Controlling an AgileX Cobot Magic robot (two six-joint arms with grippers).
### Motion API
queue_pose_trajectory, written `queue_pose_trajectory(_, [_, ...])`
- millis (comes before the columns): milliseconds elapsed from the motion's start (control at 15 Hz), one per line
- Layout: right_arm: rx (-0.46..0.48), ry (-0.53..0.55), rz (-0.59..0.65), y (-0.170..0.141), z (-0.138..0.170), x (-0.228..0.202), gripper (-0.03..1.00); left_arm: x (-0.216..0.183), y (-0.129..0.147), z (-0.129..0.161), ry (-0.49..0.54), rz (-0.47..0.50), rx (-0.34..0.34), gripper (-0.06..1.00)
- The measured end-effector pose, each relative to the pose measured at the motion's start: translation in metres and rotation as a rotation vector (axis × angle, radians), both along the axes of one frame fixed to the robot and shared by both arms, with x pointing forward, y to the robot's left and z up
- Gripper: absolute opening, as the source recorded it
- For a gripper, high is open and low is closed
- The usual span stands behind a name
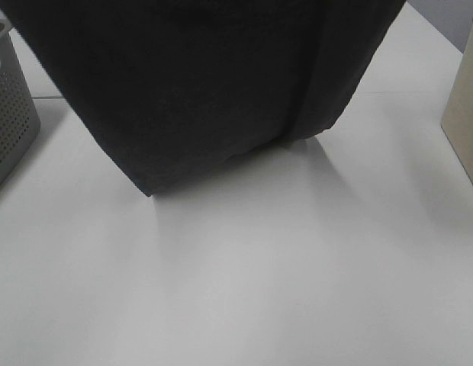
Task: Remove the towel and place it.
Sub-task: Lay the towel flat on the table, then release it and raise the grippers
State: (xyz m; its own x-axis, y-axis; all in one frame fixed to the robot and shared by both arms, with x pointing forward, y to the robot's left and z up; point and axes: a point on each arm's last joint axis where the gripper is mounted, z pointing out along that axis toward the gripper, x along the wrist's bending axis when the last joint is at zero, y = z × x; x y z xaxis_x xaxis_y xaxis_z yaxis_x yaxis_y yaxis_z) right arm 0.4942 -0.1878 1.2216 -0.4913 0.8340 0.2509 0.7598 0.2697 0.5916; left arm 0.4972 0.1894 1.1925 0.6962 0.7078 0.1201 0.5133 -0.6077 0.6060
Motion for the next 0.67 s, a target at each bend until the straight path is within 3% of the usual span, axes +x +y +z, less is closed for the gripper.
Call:
queue_pose_trajectory(333, [0.022,0.120,0.035,-0.002,-0.031,-0.032,0.01,-0.047,0.017,-0.015,-0.002,-0.030,0.018,0.00])
queue_pose_trajectory(667, [0.004,0.226,0.034,-0.007,-0.064,-0.052,0.01,-0.063,0.013,-0.059,0.160,-0.057,-0.025,0.00])
